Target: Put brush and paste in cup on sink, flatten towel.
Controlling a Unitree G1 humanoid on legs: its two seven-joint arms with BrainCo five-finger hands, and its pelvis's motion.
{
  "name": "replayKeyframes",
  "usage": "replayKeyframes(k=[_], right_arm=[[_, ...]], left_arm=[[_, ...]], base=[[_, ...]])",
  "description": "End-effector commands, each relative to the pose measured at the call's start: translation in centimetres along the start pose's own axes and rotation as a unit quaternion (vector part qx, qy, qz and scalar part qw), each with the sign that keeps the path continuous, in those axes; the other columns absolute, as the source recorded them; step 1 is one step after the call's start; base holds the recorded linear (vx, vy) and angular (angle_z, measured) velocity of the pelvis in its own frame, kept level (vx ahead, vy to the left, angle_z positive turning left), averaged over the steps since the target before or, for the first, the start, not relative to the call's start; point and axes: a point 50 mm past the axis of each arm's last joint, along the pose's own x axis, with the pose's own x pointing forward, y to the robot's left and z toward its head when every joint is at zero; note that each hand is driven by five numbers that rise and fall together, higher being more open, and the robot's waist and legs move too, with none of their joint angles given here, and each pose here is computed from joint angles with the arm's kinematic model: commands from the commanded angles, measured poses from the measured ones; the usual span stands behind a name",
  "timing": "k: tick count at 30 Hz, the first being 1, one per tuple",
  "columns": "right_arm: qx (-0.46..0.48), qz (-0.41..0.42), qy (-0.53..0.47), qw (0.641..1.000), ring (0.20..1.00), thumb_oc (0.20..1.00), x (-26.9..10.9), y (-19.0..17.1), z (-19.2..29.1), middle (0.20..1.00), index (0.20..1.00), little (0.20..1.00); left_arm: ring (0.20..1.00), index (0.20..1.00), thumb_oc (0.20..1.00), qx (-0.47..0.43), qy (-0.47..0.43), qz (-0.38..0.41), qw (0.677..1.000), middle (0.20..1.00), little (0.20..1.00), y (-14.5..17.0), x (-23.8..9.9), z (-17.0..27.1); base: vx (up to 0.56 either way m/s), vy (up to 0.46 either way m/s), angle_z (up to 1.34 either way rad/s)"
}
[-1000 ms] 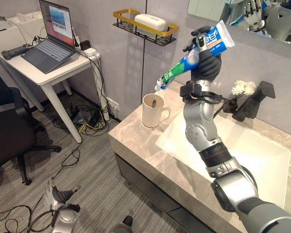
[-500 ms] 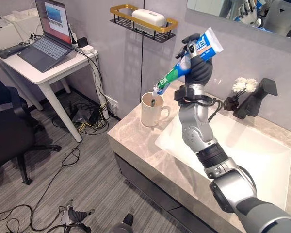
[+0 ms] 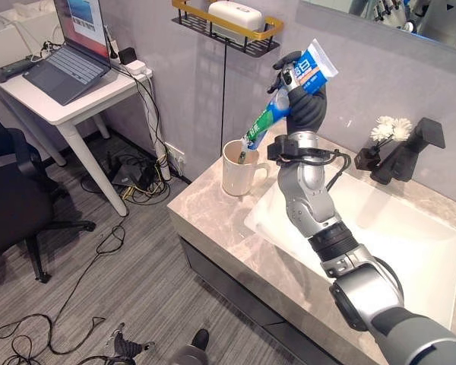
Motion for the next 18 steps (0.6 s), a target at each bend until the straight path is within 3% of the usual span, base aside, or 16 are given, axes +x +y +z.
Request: replayKeyframes(k=[1,18], right_arm=[[-0.019,0.068,-0.074,0.995,0.200,0.200,2.25,2.76,3.19,0.200,0.200,0.200],[-0.053,0.071,-0.060,0.994,0.200,0.200,2.53,2.90,2.50,0.200,0.200,0.200]], left_arm=[[1.000,1.000,1.000,0.026,-0.022,0.015,0.999,1.000,1.000,1.47,0.97,1.00],[1.000,1.000,1.000,0.035,-0.040,0.009,0.999,1.000,1.000,1.25,1.08,1.80]], base=[[0.00,0.000,0.00],[0.00,0.000,0.00]])
